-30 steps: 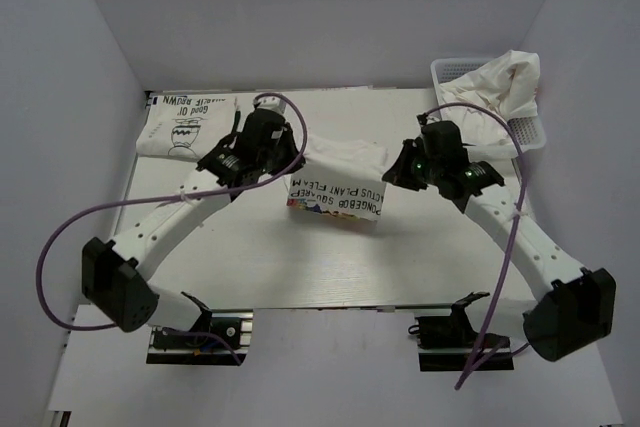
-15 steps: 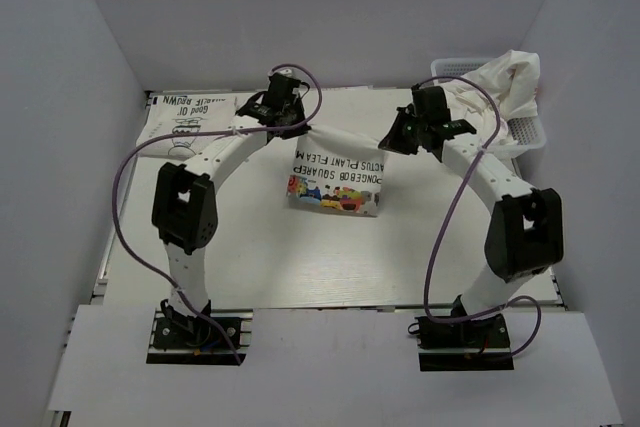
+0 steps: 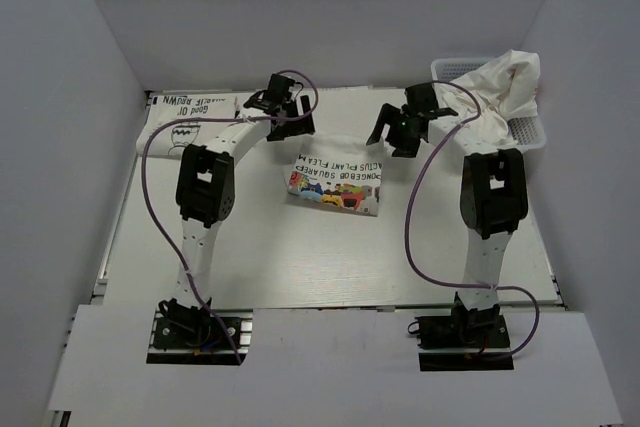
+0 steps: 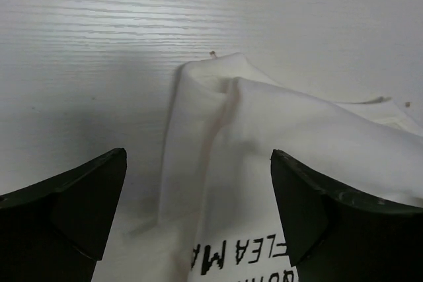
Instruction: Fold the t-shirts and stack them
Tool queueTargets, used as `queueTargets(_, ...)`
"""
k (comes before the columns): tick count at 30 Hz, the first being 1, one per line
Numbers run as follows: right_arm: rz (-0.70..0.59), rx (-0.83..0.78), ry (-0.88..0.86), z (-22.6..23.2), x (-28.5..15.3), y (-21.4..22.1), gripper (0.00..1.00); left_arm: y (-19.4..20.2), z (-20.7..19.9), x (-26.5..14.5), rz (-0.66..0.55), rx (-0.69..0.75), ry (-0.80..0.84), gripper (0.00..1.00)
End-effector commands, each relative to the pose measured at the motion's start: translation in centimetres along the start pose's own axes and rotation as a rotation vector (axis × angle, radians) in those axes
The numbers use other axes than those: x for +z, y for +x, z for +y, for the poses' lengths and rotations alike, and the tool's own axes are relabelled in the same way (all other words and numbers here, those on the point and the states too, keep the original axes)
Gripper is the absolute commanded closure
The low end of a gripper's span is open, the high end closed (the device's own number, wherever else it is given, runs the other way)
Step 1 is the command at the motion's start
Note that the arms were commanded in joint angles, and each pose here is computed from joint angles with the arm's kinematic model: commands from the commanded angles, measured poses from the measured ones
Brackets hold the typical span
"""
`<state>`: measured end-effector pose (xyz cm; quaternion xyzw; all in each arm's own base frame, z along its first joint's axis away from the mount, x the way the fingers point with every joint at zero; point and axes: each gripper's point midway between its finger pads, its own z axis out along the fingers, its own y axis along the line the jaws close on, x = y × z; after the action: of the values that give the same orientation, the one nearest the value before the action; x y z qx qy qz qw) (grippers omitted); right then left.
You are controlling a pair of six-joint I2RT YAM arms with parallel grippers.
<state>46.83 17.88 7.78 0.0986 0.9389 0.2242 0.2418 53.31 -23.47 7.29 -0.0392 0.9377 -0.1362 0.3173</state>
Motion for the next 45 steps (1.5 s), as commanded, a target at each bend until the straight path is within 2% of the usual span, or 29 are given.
queueTargets(1,-0.109,-0.092,-0.097,3.3,-3.4,-3.0,0.10,-2.3,-0.9,-4.6,-0.057,0.047,0.062,0.00)
queueTargets(2,-0.143,-0.106,-0.117,4.1,-5.1,-3.5,0.10,-2.6,-1.3,-5.9,-0.079,0.081,0.096,0.00)
queueTargets(3,-0.110,-0.095,-0.097,3.0,-4.6,-1.9,0.10,0.2,-0.3,-5.3,-0.015,0.080,0.087,0.00)
queueTargets(4,-0.130,-0.096,-0.106,3.1,-4.9,-1.9,0.10,1.5,-0.4,-5.6,0.015,0.081,0.116,0.00)
queueTargets(5,-0.163,-0.107,-0.134,4.0,-6.9,-2.2,0.10,3.8,0.5,-5.5,0.068,0.078,0.104,0.00)
queueTargets(6,-0.134,-0.107,-0.127,2.9,-6.2,-0.4,0.10,4.6,0.9,-5.9,0.081,0.077,0.099,0.00)
queueTargets(10,-0.147,-0.182,-0.298,6.1,-9.1,1.4,0.10,3.9,-1.8,-9.8,0.005,0.105,0.201,0.00)
queueTargets(12,-0.177,-0.212,-0.377,7.8,-9.8,1.6,0.10,1.9,-3.2,-12.5,-0.089,0.099,0.269,0.00)
queueTargets(14,-0.168,-0.209,-0.422,8.8,-9.8,1.4,0.10,0.6,-4.0,-14.3,-0.145,0.106,0.306,0.00)
queueTargets(17,-0.154,-0.191,-0.456,9.5,-8.3,0.7,0.10,0.4,-5.3,-15.1,-0.141,0.137,0.371,0.00)
queueTargets(20,-0.153,-0.156,-0.448,9.1,-5.3,-0.3,0.10,3.7,-7.2,-14.4,-0.044,0.177,0.551,0.00)
queueTargets(21,-0.175,-0.154,-0.454,9.4,-5.1,-1.4,0.10,5.2,-8.7,-14.5,0.006,0.197,0.658,0.00)
queueTargets(22,-0.140,-0.127,-0.425,8.3,-2.9,-1.0,0.10,7.1,-8.4,-12.7,0.078,0.173,0.664,0.00)
queueTargets(23,-0.161,-0.133,-0.429,8.9,-2.8,-2.0,0.10,8.3,-8.2,-12.1,0.128,0.171,0.675,0.00)
queueTargets(24,-0.176,-0.127,-0.420,8.6,-2.4,-2.6,0.10,9.1,-8.0,-11.7,0.164,0.163,0.677,0.00)
queueTargets(25,-0.174,-0.108,-0.364,7.1,-0.2,-2.5,0.10,11.2,-6.9,-11.1,0.217,0.144,0.654,0.00)
queueTargets(29,-0.189,-0.101,-0.309,5.3,2.8,-3.3,0.10,15.8,-3.9,-9.4,0.270,0.161,0.589,0.00)
queueTargets(34,-0.149,-0.118,-0.315,4.8,3.7,-2.4,0.10,18.5,-0.8,-8.0,0.350,0.121,0.497,0.00)
queueTargets(38,-0.168,-0.206,-0.360,6.9,1.2,-2.9,0.10,16.8,-1.9,-8.5,0.328,0.165,0.486,0.00)
queueTargets(43,-0.265,-0.312,-0.423,10.3,-6.6,-2.9,0.10,11.4,-4.7,-12.8,0.159,0.203,0.559,0.00)
queueTargets(45,-0.225,-0.292,-0.416,9.5,-6.7,-0.3,0.10,9.2,-5.6,-14.1,0.087,0.222,0.573,0.00)
